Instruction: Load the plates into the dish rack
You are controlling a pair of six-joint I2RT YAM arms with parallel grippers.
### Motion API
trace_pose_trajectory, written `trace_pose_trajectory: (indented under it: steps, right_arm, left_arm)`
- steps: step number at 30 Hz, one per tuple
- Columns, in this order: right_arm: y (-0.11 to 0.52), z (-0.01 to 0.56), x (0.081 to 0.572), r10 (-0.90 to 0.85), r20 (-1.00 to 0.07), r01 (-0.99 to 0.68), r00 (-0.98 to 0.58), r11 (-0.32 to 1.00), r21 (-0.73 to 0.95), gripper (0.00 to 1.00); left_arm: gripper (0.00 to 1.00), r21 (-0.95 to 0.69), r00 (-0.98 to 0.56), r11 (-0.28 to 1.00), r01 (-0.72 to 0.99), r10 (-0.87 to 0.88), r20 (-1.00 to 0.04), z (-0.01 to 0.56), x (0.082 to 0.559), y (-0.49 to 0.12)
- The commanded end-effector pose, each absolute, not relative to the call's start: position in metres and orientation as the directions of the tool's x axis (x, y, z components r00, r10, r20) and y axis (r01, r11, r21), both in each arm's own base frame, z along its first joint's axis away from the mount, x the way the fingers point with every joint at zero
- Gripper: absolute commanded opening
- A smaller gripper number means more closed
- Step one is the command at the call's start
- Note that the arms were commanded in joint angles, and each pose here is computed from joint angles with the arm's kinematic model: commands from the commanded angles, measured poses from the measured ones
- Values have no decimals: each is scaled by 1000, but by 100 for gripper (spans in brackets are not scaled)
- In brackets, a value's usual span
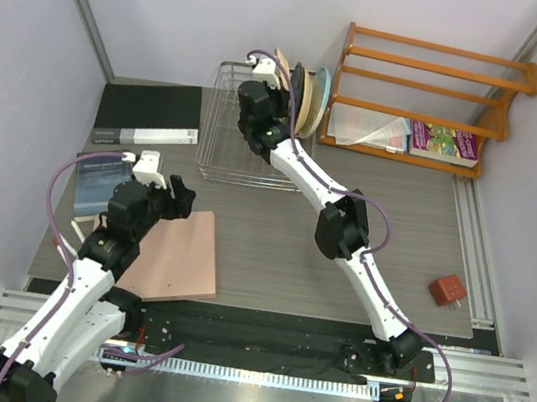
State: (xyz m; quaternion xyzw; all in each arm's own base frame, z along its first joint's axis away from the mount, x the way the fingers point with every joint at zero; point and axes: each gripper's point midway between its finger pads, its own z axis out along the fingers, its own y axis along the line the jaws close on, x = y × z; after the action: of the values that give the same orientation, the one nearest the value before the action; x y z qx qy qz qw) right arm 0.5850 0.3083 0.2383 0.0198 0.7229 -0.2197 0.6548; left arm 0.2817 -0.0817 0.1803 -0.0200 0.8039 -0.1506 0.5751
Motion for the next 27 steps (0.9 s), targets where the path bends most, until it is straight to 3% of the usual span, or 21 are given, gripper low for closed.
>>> trace_pose_trajectory:
  steps: [1, 3, 7, 11, 14, 22, 25, 27]
  right_arm:
    - [294, 291, 586, -100, -995, 413, 11, 907, -87, 15]
    - [298, 289, 585, -100, -995, 407, 11, 909, -87, 23]
    - [301, 291, 583, -100, -995, 413, 24, 907, -81, 24]
    - [308, 293, 577, -117, -993, 398, 20, 912, -100, 37]
    - [307, 301, 570, -122, -992, 414, 35, 905, -96, 41]
    - [297, 375, 539, -96, -989, 418, 116, 908, -39, 48]
    - [288, 394, 530, -152, -983, 416, 106, 904, -95, 70]
    - [277, 417, 518, -151, -980, 413, 126, 906, -86, 92]
  left_arm:
    - [65, -272, -304, 949, 163, -214, -928, 191, 288, -84]
    - [65, -274, -308, 948, 164, -214, -927, 190, 288, -85]
    - [65, -277, -305, 947, 164, -218, -927, 190, 287, -85]
    - [65, -291, -303, 938, 188, -226, -926, 189, 286, -90]
    - [65, -302, -300, 932, 199, -236, -924, 188, 284, -92]
    - [69, -260, -266, 952, 163, -211, -940, 196, 292, -83]
    - [73, -222, -238, 964, 149, -183, -954, 206, 296, -77]
    - [86, -205, -221, 970, 131, -173, -960, 214, 299, -73]
